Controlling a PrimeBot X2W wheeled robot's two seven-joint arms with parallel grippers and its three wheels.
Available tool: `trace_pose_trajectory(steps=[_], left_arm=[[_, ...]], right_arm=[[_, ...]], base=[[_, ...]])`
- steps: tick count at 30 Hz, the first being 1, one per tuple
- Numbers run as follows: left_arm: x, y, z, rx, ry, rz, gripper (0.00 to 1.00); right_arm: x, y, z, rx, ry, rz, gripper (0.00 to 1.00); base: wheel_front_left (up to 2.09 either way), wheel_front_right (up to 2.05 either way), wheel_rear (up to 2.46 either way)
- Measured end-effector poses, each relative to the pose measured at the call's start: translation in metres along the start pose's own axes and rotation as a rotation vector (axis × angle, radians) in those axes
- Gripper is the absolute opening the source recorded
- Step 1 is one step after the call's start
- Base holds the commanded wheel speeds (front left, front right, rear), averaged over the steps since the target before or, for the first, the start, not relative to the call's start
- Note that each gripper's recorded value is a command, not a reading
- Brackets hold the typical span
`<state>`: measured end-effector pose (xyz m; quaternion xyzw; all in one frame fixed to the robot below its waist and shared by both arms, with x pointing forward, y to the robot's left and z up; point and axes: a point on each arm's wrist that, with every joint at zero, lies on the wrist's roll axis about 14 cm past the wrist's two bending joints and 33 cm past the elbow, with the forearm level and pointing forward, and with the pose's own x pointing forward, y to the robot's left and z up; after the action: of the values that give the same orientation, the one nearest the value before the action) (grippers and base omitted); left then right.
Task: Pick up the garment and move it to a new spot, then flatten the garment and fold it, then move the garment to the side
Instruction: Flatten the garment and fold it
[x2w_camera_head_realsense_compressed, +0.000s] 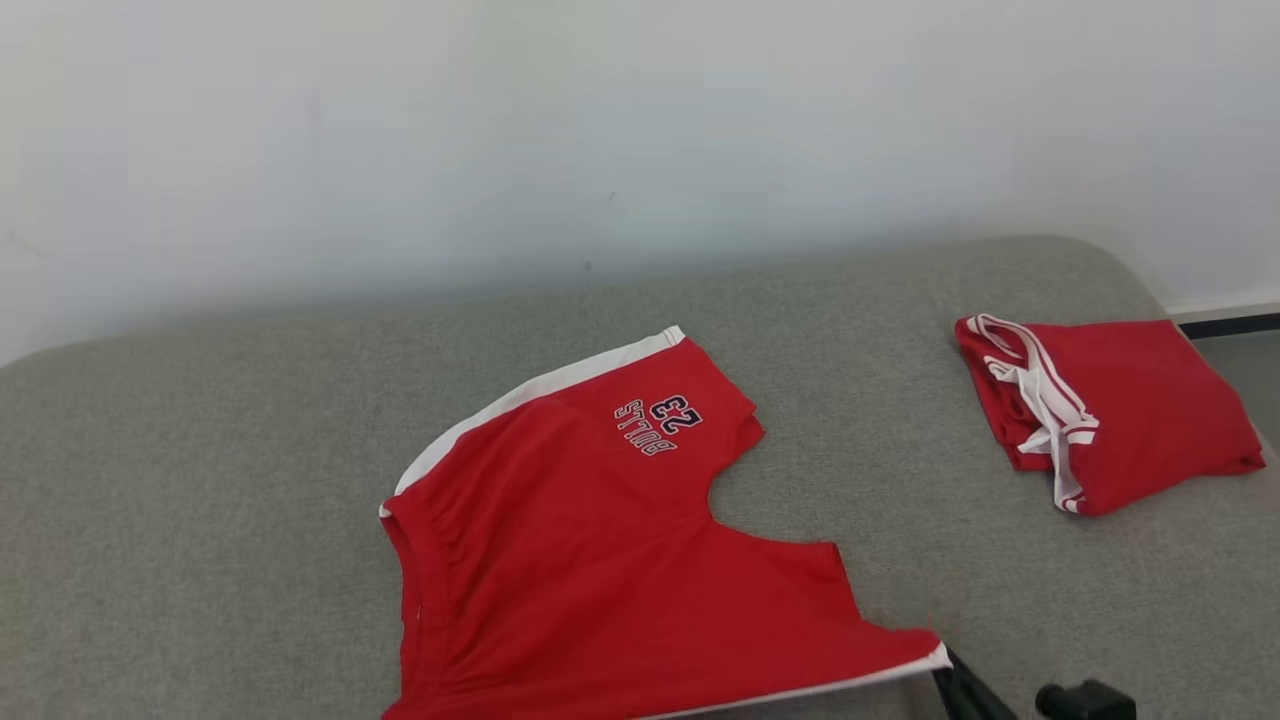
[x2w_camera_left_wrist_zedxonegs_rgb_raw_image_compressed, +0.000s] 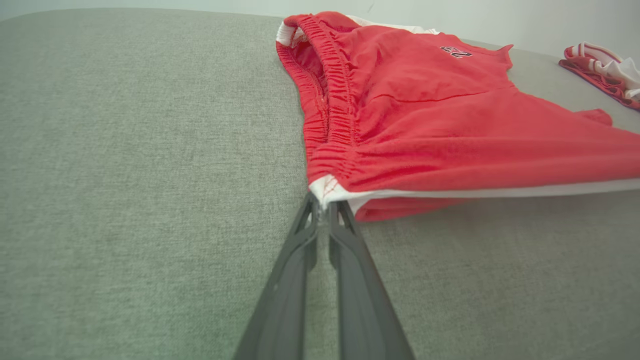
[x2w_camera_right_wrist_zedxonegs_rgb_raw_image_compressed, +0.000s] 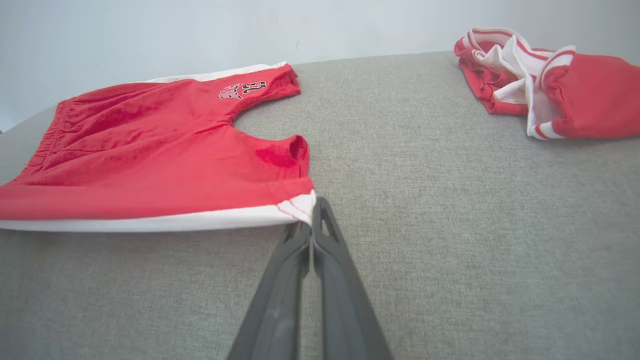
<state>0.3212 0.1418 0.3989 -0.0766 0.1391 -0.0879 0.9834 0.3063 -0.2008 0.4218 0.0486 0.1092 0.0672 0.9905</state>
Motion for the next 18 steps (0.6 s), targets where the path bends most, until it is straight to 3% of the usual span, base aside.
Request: trace_pose_trajectory(steps=[8, 18], left_arm=[[0.013, -0.003, 0.019, 0.004, -0.049, -0.017, 0.00], [0.050, 0.004, 0.056, 0.052, -0.134, -0.012, 0.00]], right_arm=[[0.028, -0.003, 0.036, -0.050, -0.076, 0.036, 0.00], [0.096, 0.004, 0.083, -0.132, -0.156, 0.091, 0.00]], base=[[0.00, 0.00, 0.00], [0.00, 0.00, 0.00]])
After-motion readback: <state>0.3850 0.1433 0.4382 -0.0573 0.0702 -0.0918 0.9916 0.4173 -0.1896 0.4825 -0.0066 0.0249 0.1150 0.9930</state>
